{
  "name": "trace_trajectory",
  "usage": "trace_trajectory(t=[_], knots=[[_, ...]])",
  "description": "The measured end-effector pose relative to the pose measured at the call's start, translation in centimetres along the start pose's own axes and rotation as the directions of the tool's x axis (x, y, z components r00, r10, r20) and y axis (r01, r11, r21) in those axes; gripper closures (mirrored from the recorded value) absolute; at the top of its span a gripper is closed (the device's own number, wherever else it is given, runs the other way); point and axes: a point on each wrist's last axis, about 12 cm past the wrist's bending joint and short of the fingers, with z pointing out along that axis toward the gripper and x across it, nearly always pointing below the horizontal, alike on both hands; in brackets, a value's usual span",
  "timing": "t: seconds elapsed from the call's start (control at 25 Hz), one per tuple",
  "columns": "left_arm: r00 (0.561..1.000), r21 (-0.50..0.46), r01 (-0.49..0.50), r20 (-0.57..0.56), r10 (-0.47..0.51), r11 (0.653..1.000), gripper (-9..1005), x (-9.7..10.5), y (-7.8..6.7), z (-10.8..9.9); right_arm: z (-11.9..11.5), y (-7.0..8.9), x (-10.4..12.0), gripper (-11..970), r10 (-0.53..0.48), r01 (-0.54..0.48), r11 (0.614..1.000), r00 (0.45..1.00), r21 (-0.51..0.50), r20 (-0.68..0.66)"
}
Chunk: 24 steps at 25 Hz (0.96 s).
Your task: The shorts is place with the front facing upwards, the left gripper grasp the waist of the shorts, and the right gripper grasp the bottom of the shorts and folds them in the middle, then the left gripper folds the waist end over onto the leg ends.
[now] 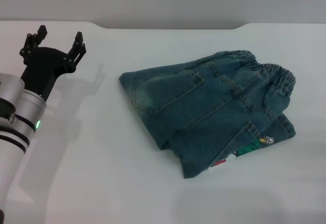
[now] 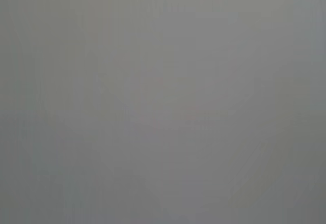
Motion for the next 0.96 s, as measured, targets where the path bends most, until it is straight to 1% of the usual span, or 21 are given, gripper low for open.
trace_trajectory(t=[0.04,0.12,0.28,0.48,0.72,0.96], knots=[[1.0,0.003,-0.022,-0.007,0.022,1.0,156,0.1,0.1,0.0,-0.2,0.1,-0.1,731,-0.003,0.003,1.0,1.0,0.003,0.008],[0.999,0.003,-0.036,-0.011,0.036,0.999,156,0.2,0.2,0.0,-0.6,0.3,-0.4,655,-0.019,0.019,1.0,0.999,0.005,0.03],[0.999,0.005,-0.043,-0.013,0.043,0.999,156,0.2,0.2,0.0,-1.1,0.6,-0.9,502,-0.051,0.052,0.999,0.996,-0.007,0.067],[0.999,0.004,-0.047,-0.012,0.047,0.999,156,0.3,0.3,0.0,-1.2,0.7,-0.8,356,-0.054,0.054,0.998,0.997,-0.013,0.064],[0.999,0.003,-0.042,-0.02,0.042,0.999,156,0.4,0.3,-0.2,-1.4,0.9,-0.7,356,-0.054,0.055,0.998,0.997,-0.031,0.055],[0.999,0.021,-0.041,-0.025,0.041,0.999,156,0.7,-0.1,-0.7,-1.5,1.0,-0.7,356,-0.053,0.055,0.998,0.997,-0.034,0.052]])
